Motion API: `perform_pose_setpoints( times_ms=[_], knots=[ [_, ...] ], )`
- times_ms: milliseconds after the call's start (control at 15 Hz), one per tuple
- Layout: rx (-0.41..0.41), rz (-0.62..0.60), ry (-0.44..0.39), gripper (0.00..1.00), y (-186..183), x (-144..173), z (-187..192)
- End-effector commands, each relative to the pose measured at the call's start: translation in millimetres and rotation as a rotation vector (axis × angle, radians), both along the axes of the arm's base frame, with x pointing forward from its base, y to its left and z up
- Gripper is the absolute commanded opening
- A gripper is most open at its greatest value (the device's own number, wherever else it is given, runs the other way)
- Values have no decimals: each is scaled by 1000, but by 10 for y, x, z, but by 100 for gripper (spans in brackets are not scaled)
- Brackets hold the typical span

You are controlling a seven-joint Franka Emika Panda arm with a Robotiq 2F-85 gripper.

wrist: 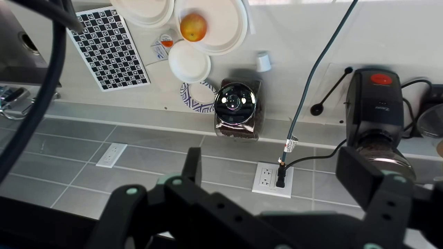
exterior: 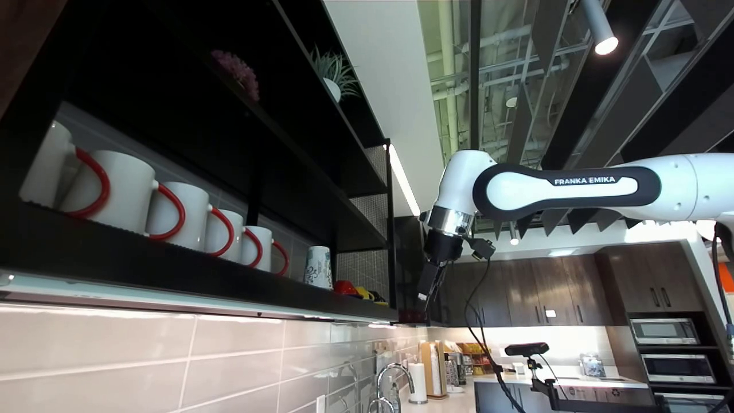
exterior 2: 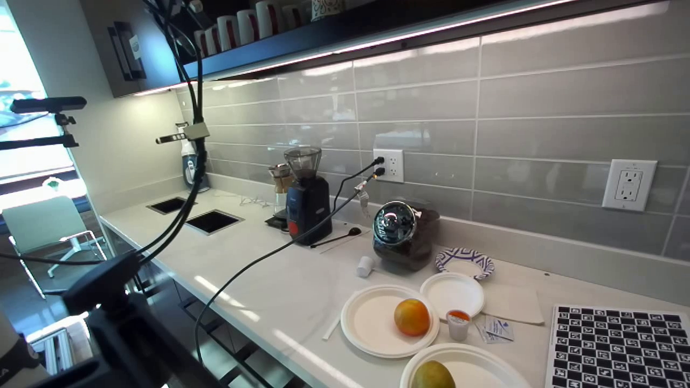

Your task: Take the cup off the other cup

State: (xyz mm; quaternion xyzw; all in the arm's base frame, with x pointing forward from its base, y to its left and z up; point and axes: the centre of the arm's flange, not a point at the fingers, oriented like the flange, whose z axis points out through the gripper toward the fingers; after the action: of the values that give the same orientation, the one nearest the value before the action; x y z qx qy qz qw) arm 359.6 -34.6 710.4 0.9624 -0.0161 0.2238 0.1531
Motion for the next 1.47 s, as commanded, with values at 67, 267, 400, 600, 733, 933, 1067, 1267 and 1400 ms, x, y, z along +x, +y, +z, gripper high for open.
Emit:
perform_pose_setpoints(
  times_ms=[67, 267, 400, 600, 733, 933, 1067, 1267, 1400],
  knots=[
    [-7, 4, -39, 100, -51, 44, 63],
    [11, 9, -188, 100, -235, 212, 351],
    [17, 36, -319, 100, -341, 287, 560],
    [32, 88, -489, 100, -525, 413, 841],
    [53, 105, -569, 100, -670, 537, 993],
    [92, 127, -636, 100, -794, 808, 1152],
    [82, 98, -611, 100, -728, 607, 992],
    [93, 107, -612, 100, -703, 813, 1034],
    [92, 107, -613, 100, -700, 843, 1048]
  ],
)
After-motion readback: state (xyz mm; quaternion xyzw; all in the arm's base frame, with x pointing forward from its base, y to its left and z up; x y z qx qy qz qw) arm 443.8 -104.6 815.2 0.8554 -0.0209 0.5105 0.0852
